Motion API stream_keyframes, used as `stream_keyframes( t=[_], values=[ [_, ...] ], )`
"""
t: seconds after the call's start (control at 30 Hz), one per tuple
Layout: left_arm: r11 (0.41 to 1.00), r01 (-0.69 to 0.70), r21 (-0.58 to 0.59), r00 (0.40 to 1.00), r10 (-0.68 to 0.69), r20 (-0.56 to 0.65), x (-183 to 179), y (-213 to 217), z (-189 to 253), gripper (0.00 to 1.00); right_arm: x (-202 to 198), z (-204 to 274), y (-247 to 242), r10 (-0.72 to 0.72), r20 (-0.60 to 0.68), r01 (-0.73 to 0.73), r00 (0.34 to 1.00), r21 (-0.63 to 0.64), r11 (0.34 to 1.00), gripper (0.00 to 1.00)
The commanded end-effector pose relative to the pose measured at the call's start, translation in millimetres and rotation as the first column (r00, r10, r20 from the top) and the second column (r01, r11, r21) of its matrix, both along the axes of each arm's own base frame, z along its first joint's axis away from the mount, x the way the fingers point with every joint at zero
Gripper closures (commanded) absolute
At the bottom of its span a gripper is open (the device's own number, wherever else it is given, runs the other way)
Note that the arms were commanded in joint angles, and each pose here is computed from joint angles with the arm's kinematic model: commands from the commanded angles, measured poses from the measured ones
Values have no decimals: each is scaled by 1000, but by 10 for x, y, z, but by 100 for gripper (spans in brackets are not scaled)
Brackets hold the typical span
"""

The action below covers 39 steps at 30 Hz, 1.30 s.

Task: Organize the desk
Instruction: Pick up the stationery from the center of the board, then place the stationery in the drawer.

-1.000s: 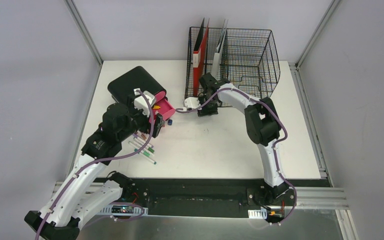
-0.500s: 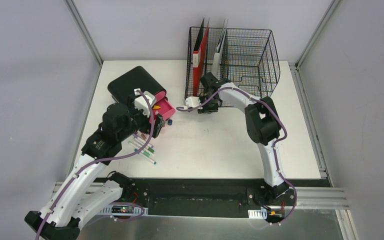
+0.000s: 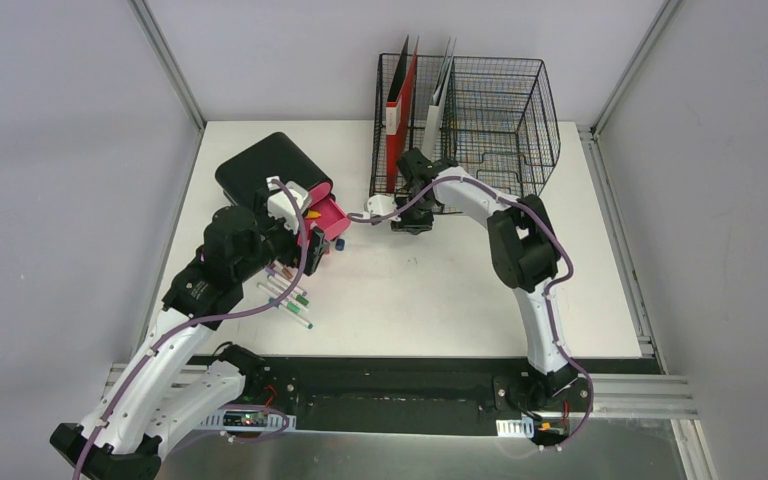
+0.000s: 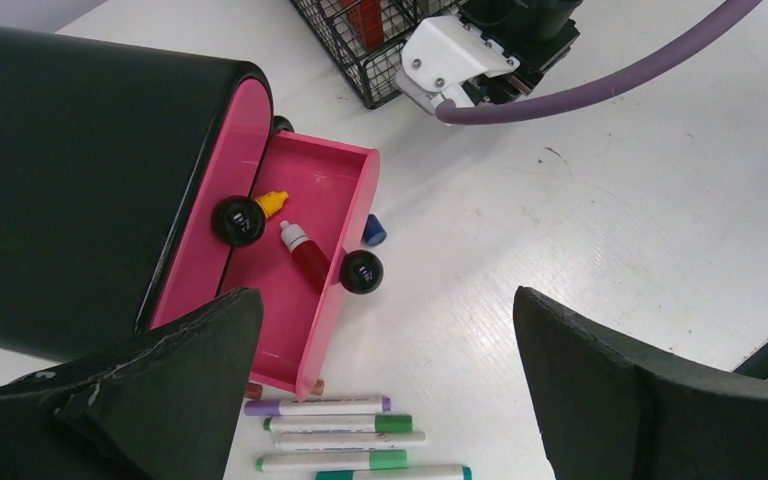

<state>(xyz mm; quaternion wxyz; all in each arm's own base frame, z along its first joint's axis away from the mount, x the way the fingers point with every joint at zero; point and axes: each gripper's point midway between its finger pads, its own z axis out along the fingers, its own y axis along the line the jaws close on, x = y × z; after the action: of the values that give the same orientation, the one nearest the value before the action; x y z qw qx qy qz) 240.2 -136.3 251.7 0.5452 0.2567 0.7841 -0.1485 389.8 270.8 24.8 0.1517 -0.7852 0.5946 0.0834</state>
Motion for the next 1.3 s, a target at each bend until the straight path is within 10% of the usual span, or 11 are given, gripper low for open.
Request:
stream_keyframes(
  t=[0.0, 0.4, 0.97, 1.27],
  values=[
    [999, 10, -42, 999, -9, 34, 12, -28, 127, 1, -154, -19, 74, -29, -33, 29, 999, 2, 1000, 67],
    [999, 1, -51, 999, 1, 43, 2, -4, 161, 1, -331, 280, 271, -115, -92, 123, 989, 96, 988, 100],
    [998, -33, -62, 997, 37, 69, -2, 72, 228, 1, -609, 1545, 861, -172, -293, 268, 941, 329, 905, 100],
    [989, -120, -85, 979, 132, 155, -17, 269, 376, 1, -376, 2097, 1623, -265, -384, 448, 885, 541, 712, 100]
  ],
)
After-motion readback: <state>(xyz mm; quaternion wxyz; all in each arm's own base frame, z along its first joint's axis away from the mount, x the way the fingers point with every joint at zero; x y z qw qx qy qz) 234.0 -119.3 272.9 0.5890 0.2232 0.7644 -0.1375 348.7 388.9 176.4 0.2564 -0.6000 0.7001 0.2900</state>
